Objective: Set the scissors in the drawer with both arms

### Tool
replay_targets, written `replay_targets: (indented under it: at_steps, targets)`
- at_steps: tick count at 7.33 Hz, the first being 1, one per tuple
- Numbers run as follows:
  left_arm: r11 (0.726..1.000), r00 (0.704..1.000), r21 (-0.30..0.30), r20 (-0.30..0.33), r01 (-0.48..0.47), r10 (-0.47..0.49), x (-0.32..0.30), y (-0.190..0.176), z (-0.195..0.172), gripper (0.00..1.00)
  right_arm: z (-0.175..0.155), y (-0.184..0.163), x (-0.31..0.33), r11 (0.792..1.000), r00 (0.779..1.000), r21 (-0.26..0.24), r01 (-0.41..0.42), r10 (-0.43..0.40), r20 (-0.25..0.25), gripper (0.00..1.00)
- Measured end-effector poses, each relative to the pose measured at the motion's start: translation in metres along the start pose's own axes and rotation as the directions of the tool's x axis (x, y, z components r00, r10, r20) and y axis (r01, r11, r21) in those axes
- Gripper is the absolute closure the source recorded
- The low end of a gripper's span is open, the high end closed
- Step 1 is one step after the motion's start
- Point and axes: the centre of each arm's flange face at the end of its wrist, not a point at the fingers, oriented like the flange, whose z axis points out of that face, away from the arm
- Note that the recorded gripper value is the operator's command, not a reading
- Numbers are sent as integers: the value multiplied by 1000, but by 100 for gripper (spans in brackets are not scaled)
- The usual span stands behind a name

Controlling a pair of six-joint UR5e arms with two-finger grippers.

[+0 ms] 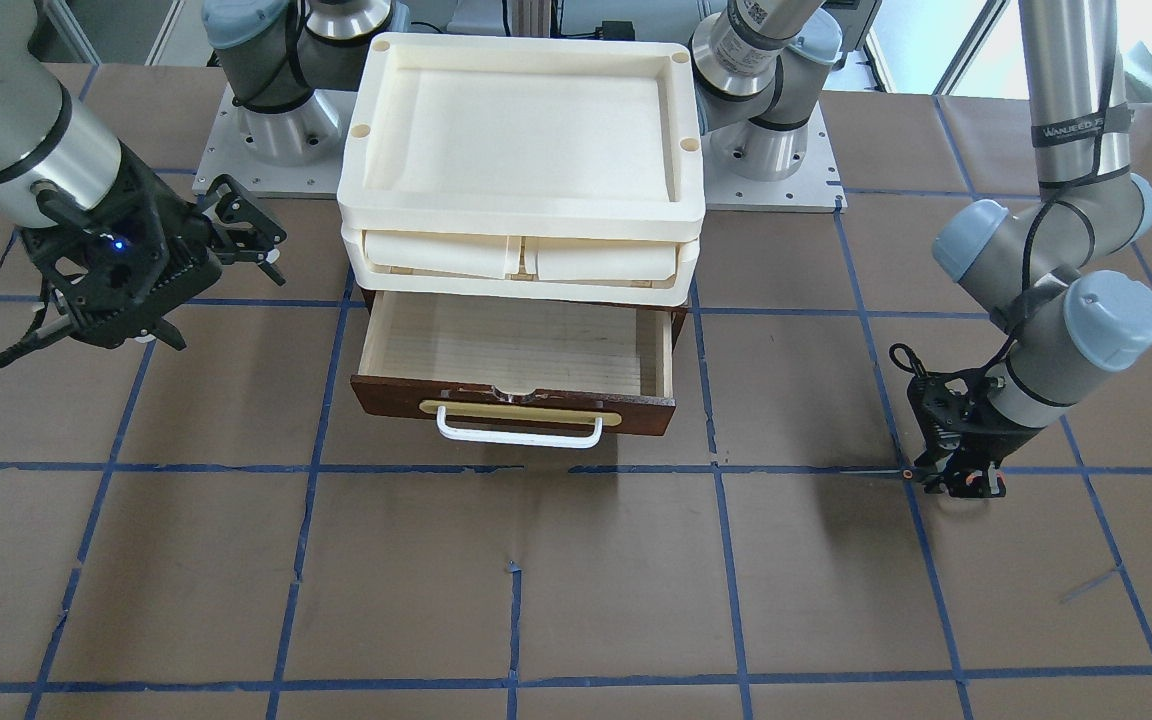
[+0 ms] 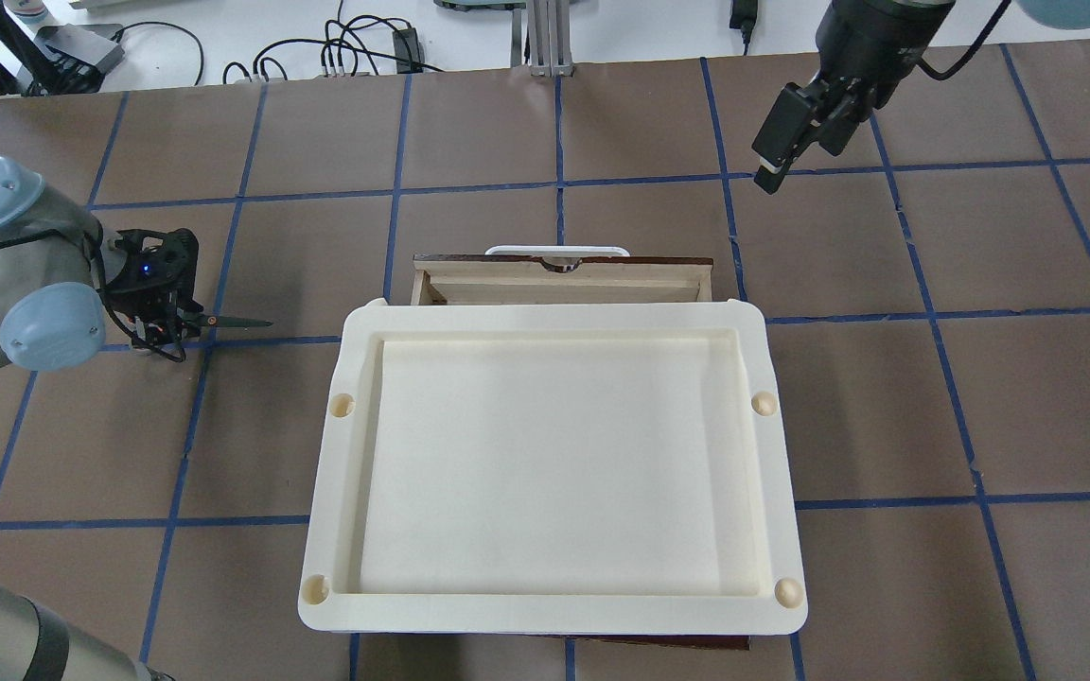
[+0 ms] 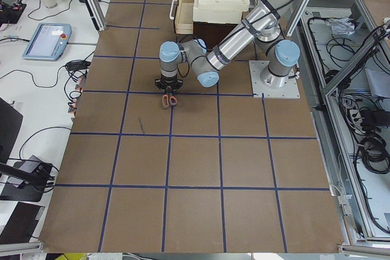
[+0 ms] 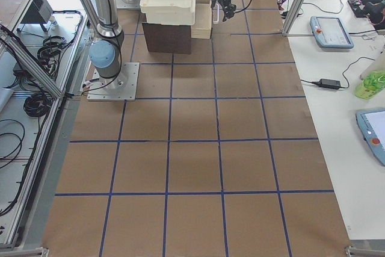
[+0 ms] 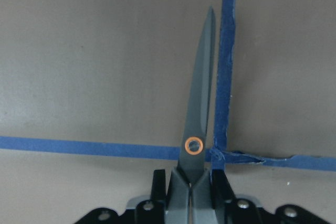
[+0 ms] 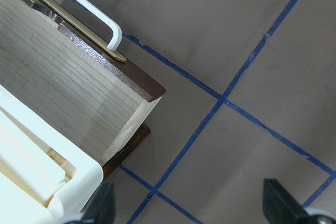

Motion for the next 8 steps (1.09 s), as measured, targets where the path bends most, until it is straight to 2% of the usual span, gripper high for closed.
replay_targets:
  at_steps: [1, 3, 6, 8]
  targets:
    - [1000, 1000, 0, 1, 0, 0, 0, 0, -1, 86, -4, 7, 1, 999, 999, -6, -42, 42, 4, 0]
    - [1000, 1000, 1, 9, -1, 1, 0, -2, -6, 86, -14, 19, -1, 988, 988, -23, -152, 151, -38, 0]
    - [1000, 1000, 11, 29, -6, 5, -1, -7, -18, 87, -21, 26, -4, 974, 972, -23, -226, 224, -73, 0]
    - [999, 999, 44, 49, -21, 18, 0, -22, -53, 87, -26, 30, -10, 946, 944, -16, -324, 322, -77, 0]
